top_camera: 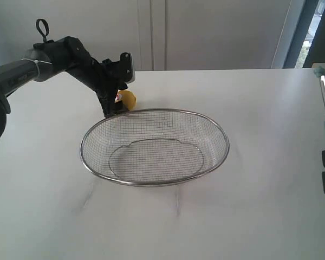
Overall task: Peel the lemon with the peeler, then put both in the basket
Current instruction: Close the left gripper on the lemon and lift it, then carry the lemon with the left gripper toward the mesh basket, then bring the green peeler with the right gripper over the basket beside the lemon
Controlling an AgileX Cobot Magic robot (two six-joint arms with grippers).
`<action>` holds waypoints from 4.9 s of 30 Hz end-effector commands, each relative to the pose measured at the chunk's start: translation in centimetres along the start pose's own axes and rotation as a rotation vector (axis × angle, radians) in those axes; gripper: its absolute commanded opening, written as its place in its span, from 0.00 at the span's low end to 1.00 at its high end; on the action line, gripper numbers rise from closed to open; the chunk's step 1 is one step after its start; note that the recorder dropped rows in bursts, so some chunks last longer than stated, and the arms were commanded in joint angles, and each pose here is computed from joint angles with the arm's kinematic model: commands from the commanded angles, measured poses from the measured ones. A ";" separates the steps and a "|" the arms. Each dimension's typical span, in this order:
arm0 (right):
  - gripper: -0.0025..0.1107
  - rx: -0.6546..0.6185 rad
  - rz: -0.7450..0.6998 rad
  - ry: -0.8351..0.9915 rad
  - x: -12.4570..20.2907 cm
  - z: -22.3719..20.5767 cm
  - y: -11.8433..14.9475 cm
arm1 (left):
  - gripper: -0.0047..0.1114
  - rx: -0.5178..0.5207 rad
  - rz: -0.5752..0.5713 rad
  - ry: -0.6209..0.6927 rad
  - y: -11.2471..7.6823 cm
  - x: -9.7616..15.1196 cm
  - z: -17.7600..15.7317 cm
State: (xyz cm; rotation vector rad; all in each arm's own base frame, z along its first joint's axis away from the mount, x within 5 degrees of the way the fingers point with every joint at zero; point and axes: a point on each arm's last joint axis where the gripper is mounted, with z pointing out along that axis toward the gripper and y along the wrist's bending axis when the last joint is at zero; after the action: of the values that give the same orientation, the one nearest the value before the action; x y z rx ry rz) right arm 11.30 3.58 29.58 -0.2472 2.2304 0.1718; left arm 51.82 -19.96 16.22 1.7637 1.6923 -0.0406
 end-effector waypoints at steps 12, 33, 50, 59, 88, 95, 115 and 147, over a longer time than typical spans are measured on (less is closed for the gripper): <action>0.02 0.012 -0.015 -0.011 0.0 0.0 -0.2 | 0.03 -0.001 -0.015 0.000 0.2 -0.5 -0.6; 0.02 0.012 -0.015 -0.011 0.0 0.0 -0.2 | 0.04 0.047 -0.337 0.037 2.1 -2.9 -12.0; 0.02 0.012 -0.015 -0.011 0.0 0.0 -0.2 | 0.04 0.186 -0.441 0.008 1.5 -3.1 -20.6; 0.02 0.011 -0.015 -0.013 0.0 0.0 -0.1 | 0.04 0.186 -0.445 -0.002 -1.7 -4.4 -26.6; 0.02 0.012 -0.015 -0.011 0.0 0.0 -0.2 | 0.04 0.004 -0.784 -0.376 -27.1 -2.6 -34.6; 0.02 0.009 -0.024 -0.033 -0.2 0.0 -0.1 | 0.04 0.028 -0.778 -0.387 -28.2 -2.8 -33.0; 0.02 -0.010 -0.017 -0.122 -1.0 -0.1 0.1 | 0.04 -0.141 -0.803 -0.751 -22.5 -3.9 -30.6; 0.02 -0.612 -0.052 0.172 -3.3 10.0 6.5 | 0.04 0.017 -0.359 -0.969 -22.0 -5.2 -27.9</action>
State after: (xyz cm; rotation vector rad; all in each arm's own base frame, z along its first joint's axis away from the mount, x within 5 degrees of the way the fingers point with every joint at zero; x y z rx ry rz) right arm 18.78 11.00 25.38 -0.6036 2.3790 0.6610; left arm 19.32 -12.76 29.75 1.0516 1.3347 -1.0366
